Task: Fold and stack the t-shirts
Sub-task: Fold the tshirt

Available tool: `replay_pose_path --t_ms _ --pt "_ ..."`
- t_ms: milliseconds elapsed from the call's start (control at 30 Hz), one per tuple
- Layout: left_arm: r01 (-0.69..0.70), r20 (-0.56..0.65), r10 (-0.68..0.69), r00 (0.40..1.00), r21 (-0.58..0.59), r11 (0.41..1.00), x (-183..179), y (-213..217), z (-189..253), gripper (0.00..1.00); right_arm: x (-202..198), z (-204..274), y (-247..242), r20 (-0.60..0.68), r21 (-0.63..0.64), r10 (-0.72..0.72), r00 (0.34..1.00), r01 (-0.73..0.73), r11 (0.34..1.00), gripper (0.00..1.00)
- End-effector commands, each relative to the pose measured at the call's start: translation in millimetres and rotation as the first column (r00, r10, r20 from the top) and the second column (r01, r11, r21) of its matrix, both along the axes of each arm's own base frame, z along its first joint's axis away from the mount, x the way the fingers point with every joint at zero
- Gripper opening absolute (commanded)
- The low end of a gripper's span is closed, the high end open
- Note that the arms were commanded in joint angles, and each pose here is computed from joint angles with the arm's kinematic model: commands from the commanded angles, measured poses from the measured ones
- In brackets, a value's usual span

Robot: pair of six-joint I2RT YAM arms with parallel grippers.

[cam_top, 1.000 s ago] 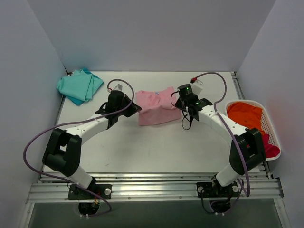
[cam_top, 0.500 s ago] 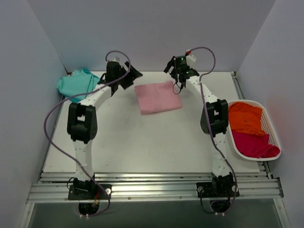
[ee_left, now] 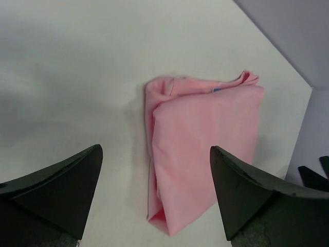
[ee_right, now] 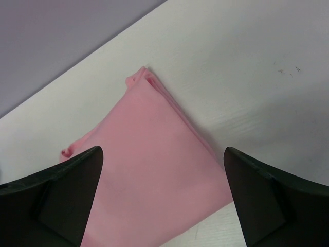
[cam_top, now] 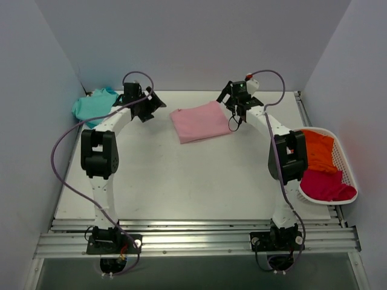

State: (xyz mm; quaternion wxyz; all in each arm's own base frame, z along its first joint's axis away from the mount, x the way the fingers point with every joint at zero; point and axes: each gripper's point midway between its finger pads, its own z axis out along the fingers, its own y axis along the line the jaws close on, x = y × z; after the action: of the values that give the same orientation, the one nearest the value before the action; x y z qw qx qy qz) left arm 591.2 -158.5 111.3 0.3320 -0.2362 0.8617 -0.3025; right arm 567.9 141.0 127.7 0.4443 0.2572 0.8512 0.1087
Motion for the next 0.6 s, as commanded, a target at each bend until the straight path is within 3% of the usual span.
replay_pose_path --t_ms 0,133,167,300,567 --pt "-0.024 0.098 0.017 0.995 0.070 0.997 -32 7 57 0.94 -7 59 -12 0.145 0.023 -0.046 0.988 0.043 0.999 1.00" --pt "-0.064 0.050 0.059 0.997 0.106 0.992 -71 7 30 0.94 -25 62 -25 0.157 0.046 -0.076 0.985 0.070 0.996 1.00" --pt "-0.077 0.002 0.078 0.997 0.123 0.989 -86 8 6 0.94 -29 63 -28 0.155 0.053 -0.082 0.984 0.075 0.996 1.00" --pt "-0.075 -0.015 0.077 0.997 0.089 0.993 -103 -6 -19 0.94 -51 88 -48 0.182 0.099 -0.111 0.977 0.094 0.991 1.00" --pt "-0.074 -0.020 0.074 0.997 0.000 0.997 -92 -33 -50 0.94 -85 133 -77 0.262 0.128 -0.166 0.951 0.136 0.982 1.00"
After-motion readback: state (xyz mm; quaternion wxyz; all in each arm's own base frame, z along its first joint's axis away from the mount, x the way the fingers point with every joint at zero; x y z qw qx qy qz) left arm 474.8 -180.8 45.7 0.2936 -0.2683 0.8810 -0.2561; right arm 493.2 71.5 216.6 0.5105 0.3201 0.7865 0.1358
